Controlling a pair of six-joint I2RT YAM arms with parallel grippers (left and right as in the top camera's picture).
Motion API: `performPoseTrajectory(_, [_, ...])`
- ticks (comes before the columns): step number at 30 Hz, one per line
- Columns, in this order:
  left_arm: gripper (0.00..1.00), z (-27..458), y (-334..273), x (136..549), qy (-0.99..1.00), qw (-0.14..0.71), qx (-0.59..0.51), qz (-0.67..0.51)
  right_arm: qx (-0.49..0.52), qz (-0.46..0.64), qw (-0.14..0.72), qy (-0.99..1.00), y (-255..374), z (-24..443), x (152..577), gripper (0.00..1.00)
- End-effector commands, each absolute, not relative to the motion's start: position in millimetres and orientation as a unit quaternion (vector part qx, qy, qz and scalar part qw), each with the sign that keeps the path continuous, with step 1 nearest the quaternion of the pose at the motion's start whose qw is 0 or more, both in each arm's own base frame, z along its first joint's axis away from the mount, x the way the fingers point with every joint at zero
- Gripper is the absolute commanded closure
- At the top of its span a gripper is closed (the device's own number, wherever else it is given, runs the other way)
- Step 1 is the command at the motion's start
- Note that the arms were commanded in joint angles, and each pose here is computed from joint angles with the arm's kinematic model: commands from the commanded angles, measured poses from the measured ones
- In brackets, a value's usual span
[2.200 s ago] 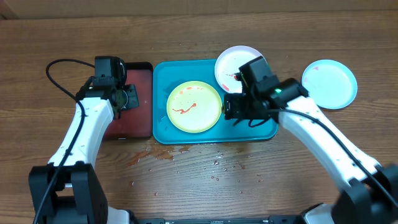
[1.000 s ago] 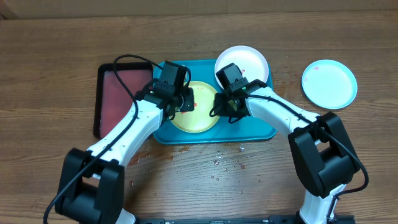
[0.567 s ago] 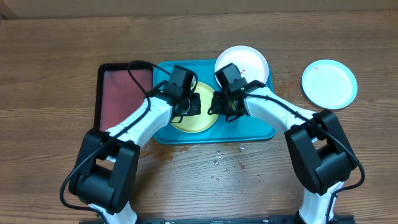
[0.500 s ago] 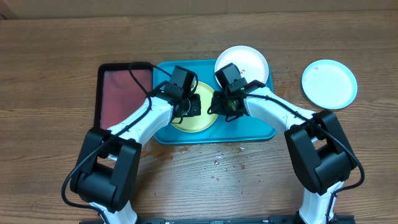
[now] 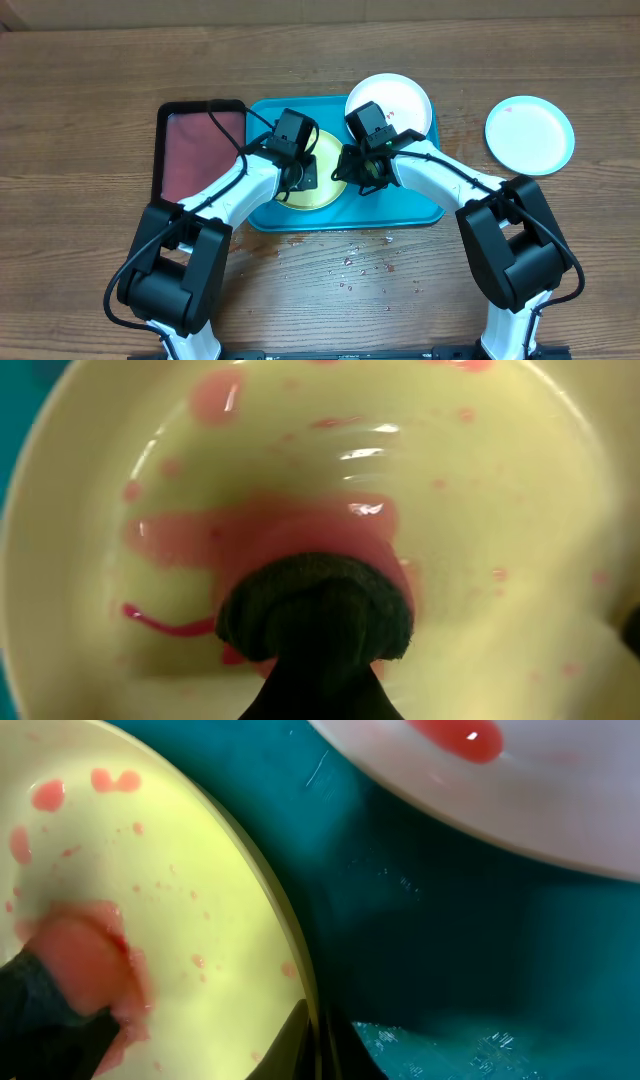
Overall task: Clean dirty plates on tray and stack at the side
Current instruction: 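Scrub the yellow plate with the sponge while right gripper holds rim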
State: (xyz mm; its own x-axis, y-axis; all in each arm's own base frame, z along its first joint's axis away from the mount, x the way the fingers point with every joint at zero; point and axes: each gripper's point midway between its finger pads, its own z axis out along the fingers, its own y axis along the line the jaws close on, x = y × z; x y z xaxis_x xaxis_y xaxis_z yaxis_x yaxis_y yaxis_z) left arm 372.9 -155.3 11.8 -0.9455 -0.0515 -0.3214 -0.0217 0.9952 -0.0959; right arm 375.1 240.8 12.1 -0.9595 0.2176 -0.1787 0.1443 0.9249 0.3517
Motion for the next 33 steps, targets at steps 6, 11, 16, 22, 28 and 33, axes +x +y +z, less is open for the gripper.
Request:
performPoseTrajectory(6, [0.96, 1, -101, 357, 0.984, 0.144, -0.015, 0.108, 0.11, 0.173, 0.109, 0.973, 241, 11, 378, 0.96])
performPoseTrajectory(11, [0.96, 1, -101, 358, 0.983, 0.146, -0.016, 0.109, 0.11, 0.173, 0.108, 0.973, 241, 11, 378, 0.96])
performPoseTrajectory(16, [0.96, -2, -125, 363, 0.988, 0.147, -0.013, 0.04, 0.108, 0.174, 0.107, 0.973, 242, 11, 377, 0.96])
performPoseTrajectory(22, [0.96, -10, -157, 375, 0.987, 0.156, -0.006, -0.039, 0.101, 0.18, 0.103, 0.973, 244, 11, 376, 0.96])
performPoseTrajectory(28, [0.96, -31, -176, 375, 0.987, 0.137, 0.009, -0.086, 0.097, 0.182, 0.102, 0.973, 245, 11, 375, 0.96])
performPoseTrajectory(33, [0.96, -30, -194, 378, 0.981, 0.141, 0.031, -0.13, 0.088, 0.181, 0.103, 0.974, 245, 11, 375, 0.96])
